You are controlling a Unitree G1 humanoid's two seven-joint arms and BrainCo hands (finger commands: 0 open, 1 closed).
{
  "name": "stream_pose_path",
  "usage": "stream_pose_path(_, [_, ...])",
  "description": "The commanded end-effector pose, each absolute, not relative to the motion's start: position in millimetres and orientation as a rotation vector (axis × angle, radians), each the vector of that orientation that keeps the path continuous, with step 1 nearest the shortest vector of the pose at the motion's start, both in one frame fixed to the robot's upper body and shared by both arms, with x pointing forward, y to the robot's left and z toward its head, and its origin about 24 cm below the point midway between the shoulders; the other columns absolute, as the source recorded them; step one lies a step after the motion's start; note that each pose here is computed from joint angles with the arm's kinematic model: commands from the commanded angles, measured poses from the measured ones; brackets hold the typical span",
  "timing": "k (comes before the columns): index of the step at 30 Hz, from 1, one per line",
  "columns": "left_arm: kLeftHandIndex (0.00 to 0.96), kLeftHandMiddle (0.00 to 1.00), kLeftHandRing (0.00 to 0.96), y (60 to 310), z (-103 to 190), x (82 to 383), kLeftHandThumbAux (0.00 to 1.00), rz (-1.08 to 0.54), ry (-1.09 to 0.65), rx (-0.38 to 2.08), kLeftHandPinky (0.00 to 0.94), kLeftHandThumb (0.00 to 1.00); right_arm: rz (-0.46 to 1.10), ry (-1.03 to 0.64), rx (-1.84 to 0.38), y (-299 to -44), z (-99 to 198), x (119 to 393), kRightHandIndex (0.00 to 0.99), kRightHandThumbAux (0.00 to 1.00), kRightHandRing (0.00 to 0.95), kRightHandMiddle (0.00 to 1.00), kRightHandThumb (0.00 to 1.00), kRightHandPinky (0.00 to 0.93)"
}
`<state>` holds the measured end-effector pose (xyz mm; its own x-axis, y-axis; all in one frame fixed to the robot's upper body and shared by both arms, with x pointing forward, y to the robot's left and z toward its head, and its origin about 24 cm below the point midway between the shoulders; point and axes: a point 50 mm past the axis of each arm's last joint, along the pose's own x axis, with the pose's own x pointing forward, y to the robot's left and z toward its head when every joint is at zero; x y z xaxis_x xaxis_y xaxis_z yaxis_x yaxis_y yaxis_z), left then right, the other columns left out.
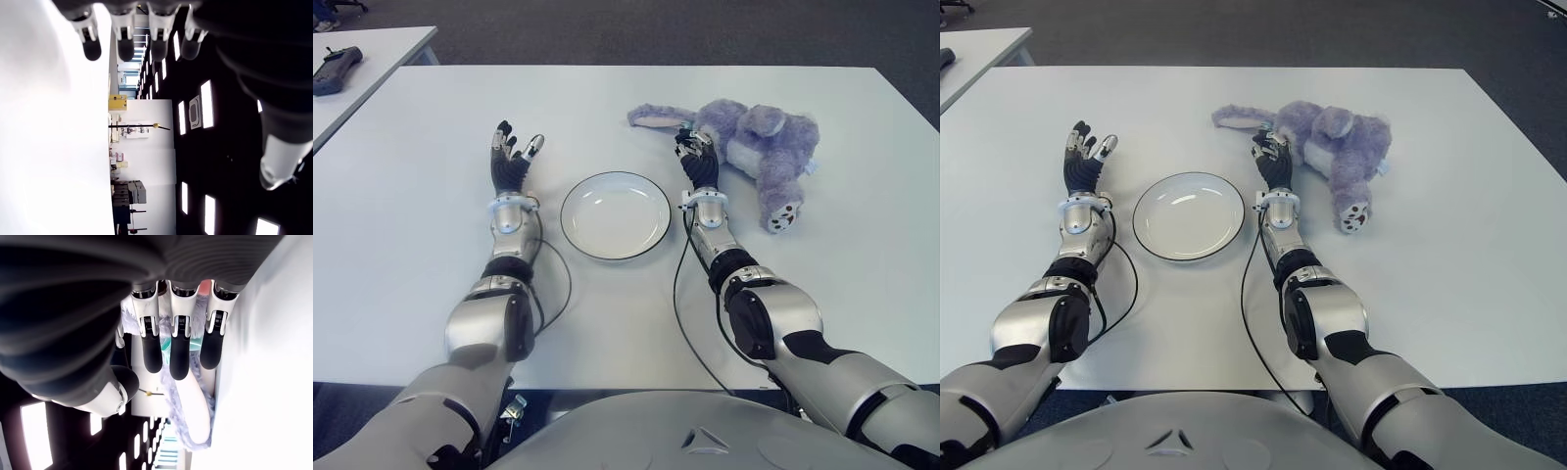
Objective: Put the doll into the plate.
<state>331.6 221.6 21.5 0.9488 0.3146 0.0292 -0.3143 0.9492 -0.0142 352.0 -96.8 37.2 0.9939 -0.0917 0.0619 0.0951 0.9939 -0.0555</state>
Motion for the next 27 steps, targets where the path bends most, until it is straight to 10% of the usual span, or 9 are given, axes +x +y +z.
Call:
stream_pose_path(1, [0.026, 0.033, 0.013, 183.3, -97.6, 230.9, 0.639, 0.322, 0.462, -0.108, 0.022, 0.000, -0.109, 0.351, -0.106, -105.5, -61.0, 282.0, 0.394, 0.752, 0.252, 0.229, 0.666, 0.228])
stream_pose_path(27, [0.020, 0.027, 0.010, 182.8, -97.7, 231.5, 0.624, 0.320, 0.466, -0.105, 0.015, 0.000, -0.107, 0.345, -0.093, -105.6, -59.0, 284.4, 0.394, 0.751, 0.246, 0.226, 0.670, 0.252])
